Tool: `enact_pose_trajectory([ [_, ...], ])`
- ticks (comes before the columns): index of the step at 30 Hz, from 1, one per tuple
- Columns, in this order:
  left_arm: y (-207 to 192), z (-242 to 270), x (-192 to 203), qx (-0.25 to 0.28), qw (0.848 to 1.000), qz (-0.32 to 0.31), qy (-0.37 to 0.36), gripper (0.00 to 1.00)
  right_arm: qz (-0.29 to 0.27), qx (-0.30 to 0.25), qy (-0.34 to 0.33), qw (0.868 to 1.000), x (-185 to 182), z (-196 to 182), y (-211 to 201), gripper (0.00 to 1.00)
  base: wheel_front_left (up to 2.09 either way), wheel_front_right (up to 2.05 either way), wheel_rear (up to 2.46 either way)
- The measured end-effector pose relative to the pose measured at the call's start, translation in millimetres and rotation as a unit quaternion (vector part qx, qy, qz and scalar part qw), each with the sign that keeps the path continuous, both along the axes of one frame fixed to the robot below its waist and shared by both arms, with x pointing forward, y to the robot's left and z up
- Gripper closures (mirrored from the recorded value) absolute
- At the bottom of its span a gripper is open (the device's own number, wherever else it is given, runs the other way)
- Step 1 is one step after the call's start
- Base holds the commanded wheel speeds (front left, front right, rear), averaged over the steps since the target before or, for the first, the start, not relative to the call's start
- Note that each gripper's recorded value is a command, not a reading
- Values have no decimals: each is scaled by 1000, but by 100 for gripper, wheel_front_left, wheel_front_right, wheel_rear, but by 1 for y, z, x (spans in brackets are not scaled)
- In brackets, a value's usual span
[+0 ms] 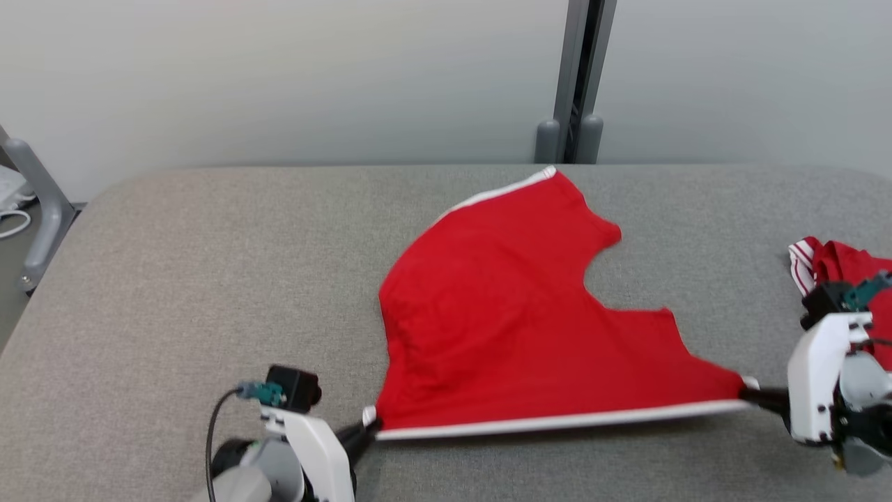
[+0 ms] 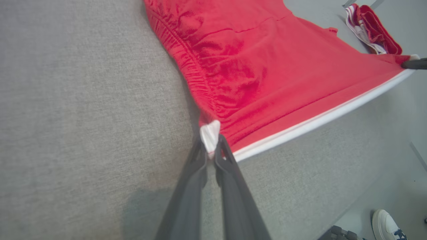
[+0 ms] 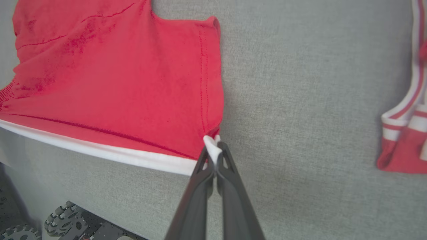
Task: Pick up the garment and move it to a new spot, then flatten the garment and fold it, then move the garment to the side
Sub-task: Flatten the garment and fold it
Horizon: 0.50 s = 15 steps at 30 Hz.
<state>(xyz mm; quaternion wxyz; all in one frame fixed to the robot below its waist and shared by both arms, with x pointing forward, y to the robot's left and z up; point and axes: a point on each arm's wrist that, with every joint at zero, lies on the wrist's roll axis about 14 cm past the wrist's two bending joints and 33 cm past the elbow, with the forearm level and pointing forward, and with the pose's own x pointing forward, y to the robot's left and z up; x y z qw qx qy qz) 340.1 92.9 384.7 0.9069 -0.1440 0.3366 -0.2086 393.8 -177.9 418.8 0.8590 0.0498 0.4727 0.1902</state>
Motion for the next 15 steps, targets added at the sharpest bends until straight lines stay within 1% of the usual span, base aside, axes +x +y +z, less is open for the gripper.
enact_pose_trajectory([
  [5, -9, -1, -30, -30, 999, 2, 14, 100, 14, -7, 45, 999, -31, -2, -12, 100, 0, 0, 0],
  [8, -10, -3, -40, -29, 999, -5, 22, 100, 19, -4, 57, 998, -40, -2, -14, 100, 0, 0, 0],
  [12, -12, -8, -66, -26, 998, -29, 52, 100, 27, -1, 65, 998, -51, -1, -18, 100, 0, 0, 0],
  [15, -16, -4, -78, -33, 997, -40, 63, 100, 29, 2, 70, 997, -57, -1, -21, 100, 0, 0, 0],
])
